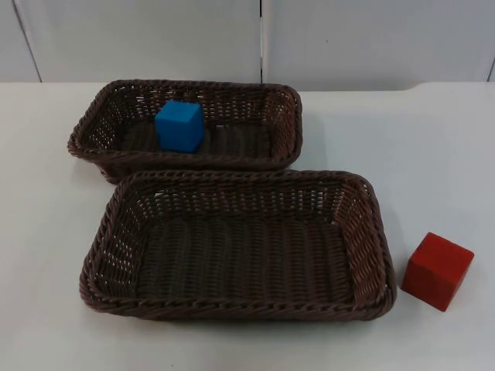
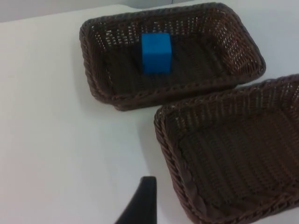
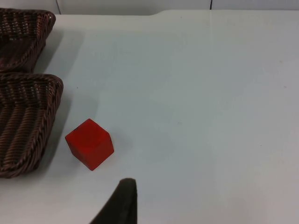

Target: Pick up one cube with the left hand and place it into the upper basket. Pick up one cube with the right hand and place it into the lower basket.

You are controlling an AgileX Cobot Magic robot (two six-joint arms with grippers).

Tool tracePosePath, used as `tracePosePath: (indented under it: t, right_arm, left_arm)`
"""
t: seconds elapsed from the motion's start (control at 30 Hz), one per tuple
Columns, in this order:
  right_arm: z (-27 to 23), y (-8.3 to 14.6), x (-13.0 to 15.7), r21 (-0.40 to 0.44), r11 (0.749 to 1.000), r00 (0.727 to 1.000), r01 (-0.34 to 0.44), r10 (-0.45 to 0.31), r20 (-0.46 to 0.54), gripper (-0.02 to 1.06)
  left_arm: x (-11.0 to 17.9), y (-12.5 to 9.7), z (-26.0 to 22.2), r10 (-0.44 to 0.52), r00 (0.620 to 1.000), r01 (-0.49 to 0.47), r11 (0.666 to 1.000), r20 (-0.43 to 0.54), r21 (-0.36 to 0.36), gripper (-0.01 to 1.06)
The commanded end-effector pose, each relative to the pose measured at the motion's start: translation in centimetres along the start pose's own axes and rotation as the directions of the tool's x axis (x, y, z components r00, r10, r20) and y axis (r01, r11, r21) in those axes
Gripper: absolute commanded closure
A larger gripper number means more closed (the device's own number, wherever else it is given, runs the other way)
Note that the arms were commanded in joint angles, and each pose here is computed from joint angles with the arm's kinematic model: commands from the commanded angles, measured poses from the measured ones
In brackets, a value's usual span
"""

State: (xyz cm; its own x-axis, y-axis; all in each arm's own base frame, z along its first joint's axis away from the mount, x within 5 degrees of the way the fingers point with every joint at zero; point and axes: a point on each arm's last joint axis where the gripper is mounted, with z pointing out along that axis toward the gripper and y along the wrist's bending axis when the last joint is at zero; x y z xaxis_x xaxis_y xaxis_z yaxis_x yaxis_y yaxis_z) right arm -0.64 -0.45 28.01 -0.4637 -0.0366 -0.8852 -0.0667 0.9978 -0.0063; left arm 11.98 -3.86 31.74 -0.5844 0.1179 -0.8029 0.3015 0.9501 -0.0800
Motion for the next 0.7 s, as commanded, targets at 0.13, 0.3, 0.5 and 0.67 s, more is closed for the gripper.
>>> tracePosePath:
  t: [0.13,0.3,0.5,0.67]
  right_arm:
    - [0.1,0.0,0.0,-0.001,1.0,1.0,0.002,-0.002,0.001,-0.01]
    - [0.1,0.0,0.0,-0.001,1.0,1.0,0.002,-0.002,0.001,-0.01]
    - [0.1,0.0,0.0,-0.001,1.0,1.0,0.002,-0.002,0.001,-0.01]
    - [0.1,0.0,0.0,-0.001,1.0,1.0,0.002,-0.002,0.001,-0.01]
  left_arm:
    - [1.7,0.0,-0.3,0.008,1.0,-0.008,1.0,0.004,-0.001,0.17]
    - [1.9,0.1,-0.4,0.016,1.0,-0.016,1.0,0.001,-0.007,0.17]
    - [1.9,0.0,-0.4,0.008,1.0,-0.008,1.0,0.003,0.0,0.17]
    - [1.9,0.0,-0.4,0.008,1.0,-0.008,1.0,0.003,0.0,0.17]
